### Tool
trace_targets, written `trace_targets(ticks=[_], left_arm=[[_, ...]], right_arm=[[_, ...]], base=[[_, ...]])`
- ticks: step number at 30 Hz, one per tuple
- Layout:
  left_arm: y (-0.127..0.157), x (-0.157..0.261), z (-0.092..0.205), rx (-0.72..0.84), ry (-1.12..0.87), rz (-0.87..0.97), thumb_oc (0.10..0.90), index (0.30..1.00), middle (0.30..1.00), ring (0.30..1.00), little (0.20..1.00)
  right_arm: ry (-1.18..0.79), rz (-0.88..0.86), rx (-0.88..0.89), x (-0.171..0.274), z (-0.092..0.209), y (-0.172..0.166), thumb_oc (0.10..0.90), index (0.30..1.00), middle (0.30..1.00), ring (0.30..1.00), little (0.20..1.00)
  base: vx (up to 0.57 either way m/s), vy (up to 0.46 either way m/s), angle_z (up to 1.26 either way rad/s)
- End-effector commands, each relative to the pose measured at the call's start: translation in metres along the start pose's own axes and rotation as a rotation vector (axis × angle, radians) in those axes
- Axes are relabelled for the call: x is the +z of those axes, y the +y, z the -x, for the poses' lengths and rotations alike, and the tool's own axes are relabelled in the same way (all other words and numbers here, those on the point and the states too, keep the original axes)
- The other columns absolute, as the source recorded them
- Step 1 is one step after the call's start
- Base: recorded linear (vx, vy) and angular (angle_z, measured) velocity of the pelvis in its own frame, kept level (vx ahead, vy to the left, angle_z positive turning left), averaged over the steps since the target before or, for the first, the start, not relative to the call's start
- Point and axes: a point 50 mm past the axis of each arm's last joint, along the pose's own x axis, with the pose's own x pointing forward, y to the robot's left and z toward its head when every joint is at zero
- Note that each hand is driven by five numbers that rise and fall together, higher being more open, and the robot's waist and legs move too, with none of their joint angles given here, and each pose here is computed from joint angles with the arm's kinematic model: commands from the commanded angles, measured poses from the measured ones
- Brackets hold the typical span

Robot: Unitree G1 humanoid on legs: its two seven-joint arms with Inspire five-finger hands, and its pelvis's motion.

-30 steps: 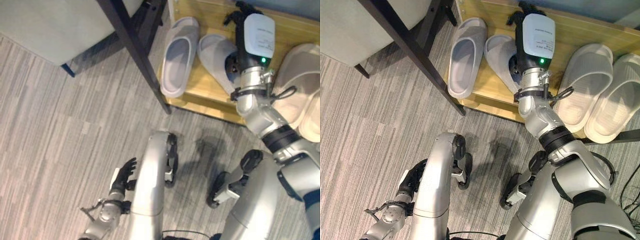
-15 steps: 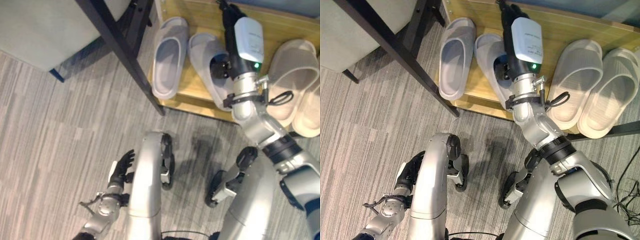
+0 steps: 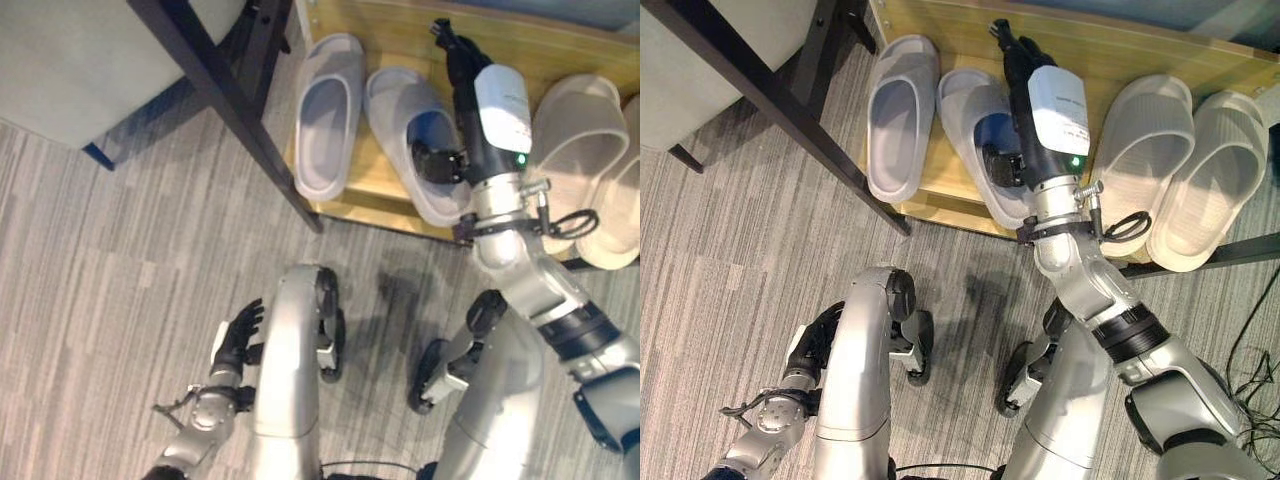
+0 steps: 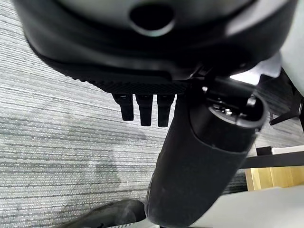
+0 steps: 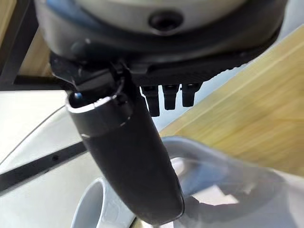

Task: Arrange the slippers neatly on the shoe rack.

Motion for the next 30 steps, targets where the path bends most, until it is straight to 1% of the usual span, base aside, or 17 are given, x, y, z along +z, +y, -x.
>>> trace_targets(ticks=[1,7,11,13,18,21,26,30], left_arm=[[0.004,0.003,0.012,0.016,-0.054,0.003,0.800,0.900,0.900,0.900,0.900],[0.004,0.001,0.014,0.019,-0.043,0.004,0.800,0.900,0.900,0.900,0.900],[0.004,0.001,0.013,0.017,-0.043,-0.003,0.800,0.900,0.900,0.900,0.900],[0.004,0.001,0.013,0.018,-0.044,-0.003,0.800,0.900,0.900,0.900,0.900],[0.003,0.001,0.012,0.016,-0.042,-0.001,0.800,0.900,0.900,0.900,0.900],[0.002,-0.001,0.012,0.014,-0.036,-0.010,0.800,0.900,0.900,0.900,0.900],[0.003,0.001,0.012,0.010,-0.047,-0.021,0.800,0.900,0.900,0.900,0.900],[0.001,0.003,0.011,0.005,-0.056,-0.020,0.800,0.900,0.900,0.900,0.900]], right_arm=[[-0.192,-0.076,-0.227,0.036,-0.024,-0.046,0.800,0.900,0.900,0.900,0.900],[-0.109,-0.195,-0.188,0.028,-0.004,-0.032,0.800,0.900,0.900,0.900,0.900],[-0.085,-0.256,-0.149,0.028,0.002,-0.023,0.800,0.900,0.900,0.900,0.900],[-0.071,-0.300,-0.128,0.030,0.002,-0.016,0.800,0.900,0.900,0.900,0.900],[-0.059,-0.333,-0.102,0.034,-0.001,-0.006,0.800,0.900,0.900,0.900,0.900],[-0.013,-0.386,-0.093,0.035,-0.003,0.006,0.800,0.900,0.900,0.900,0.900],[0.022,-0.388,-0.085,0.036,-0.009,0.019,0.800,0.900,0.900,0.900,0.900],[0.037,-0.342,-0.112,0.034,-0.019,0.022,0.800,0.900,0.900,0.900,0.900]], base=[[-0.01,0.004,-0.06],[0.00,0.001,-0.01],[0.00,0.000,0.00],[0.00,0.000,0.00],[0.00,0.000,0.00],[0.00,0.000,0.00],[0.00,0.000,0.00],[0.00,0.000,0.00]])
